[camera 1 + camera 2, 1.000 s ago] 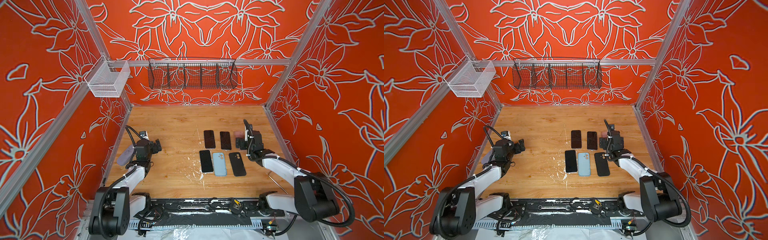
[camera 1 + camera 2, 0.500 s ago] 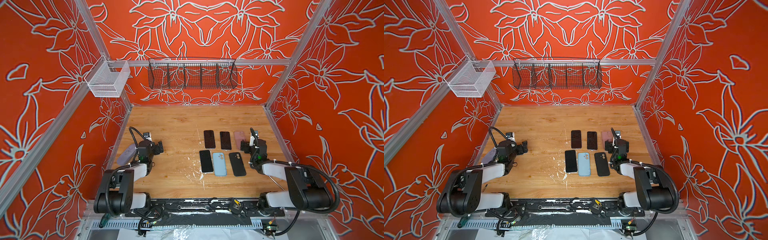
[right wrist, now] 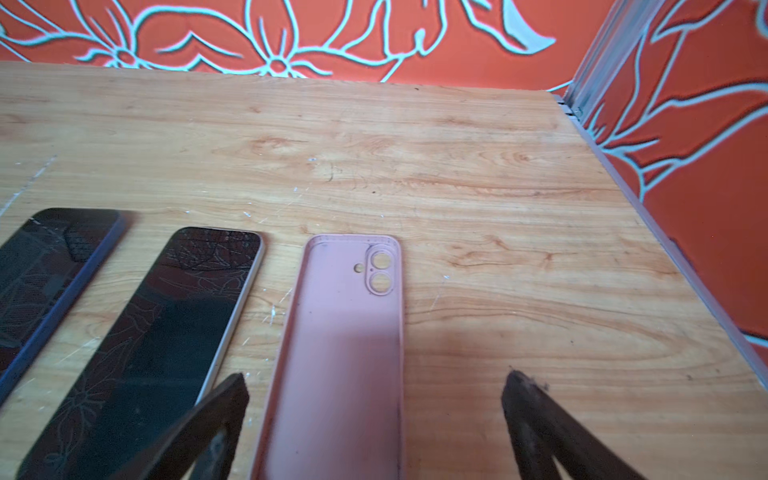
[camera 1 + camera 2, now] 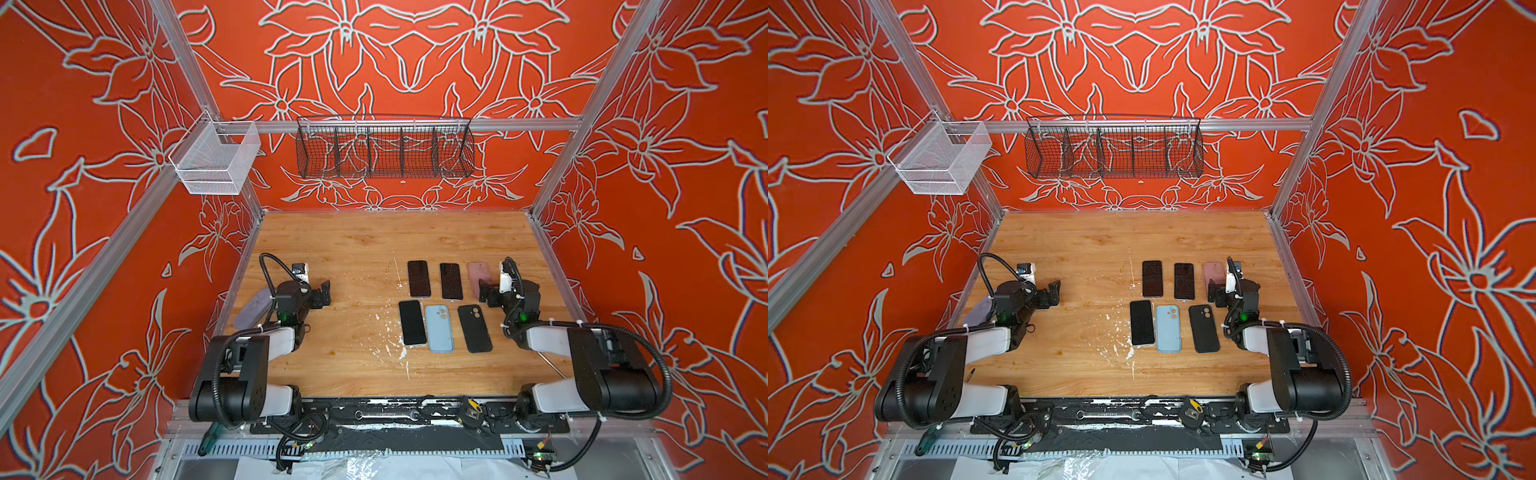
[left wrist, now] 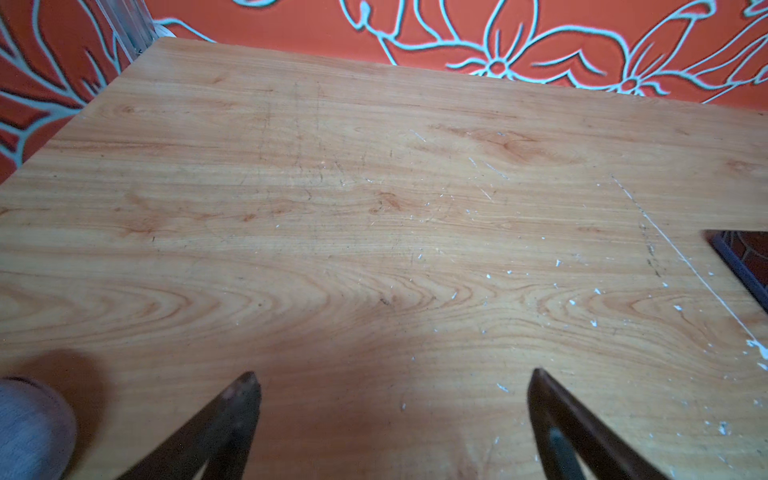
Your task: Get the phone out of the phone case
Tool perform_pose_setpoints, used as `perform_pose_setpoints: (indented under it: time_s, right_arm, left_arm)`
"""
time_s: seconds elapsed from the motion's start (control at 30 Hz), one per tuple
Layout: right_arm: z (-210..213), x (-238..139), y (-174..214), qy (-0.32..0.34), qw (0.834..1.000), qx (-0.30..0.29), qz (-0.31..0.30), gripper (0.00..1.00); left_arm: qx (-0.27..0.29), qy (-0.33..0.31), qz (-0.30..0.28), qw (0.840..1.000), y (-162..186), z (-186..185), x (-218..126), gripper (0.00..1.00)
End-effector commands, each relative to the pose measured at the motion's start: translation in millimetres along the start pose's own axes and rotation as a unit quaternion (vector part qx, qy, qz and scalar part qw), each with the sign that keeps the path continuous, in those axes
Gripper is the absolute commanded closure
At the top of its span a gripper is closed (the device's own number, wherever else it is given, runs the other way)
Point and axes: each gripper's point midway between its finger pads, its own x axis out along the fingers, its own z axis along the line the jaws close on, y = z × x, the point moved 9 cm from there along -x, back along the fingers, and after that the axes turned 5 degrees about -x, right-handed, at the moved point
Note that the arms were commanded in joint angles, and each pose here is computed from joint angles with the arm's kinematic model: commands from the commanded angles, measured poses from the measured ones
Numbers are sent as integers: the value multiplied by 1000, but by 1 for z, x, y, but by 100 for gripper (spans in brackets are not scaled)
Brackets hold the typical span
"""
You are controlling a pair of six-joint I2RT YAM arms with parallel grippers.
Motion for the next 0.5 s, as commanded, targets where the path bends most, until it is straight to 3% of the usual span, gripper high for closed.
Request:
perform_pose_setpoints:
  time_s: [0.0, 0.47]
  right_arm:
    - [-4, 1, -4, 20, 1000, 3, -3, 3]
    - [-4, 0, -4, 22, 1000, 2, -2, 3]
  left_arm:
    - [10, 10, -6, 1000, 1, 0, 0, 3]
    - [11, 10, -7, 1000, 1, -1, -1, 3]
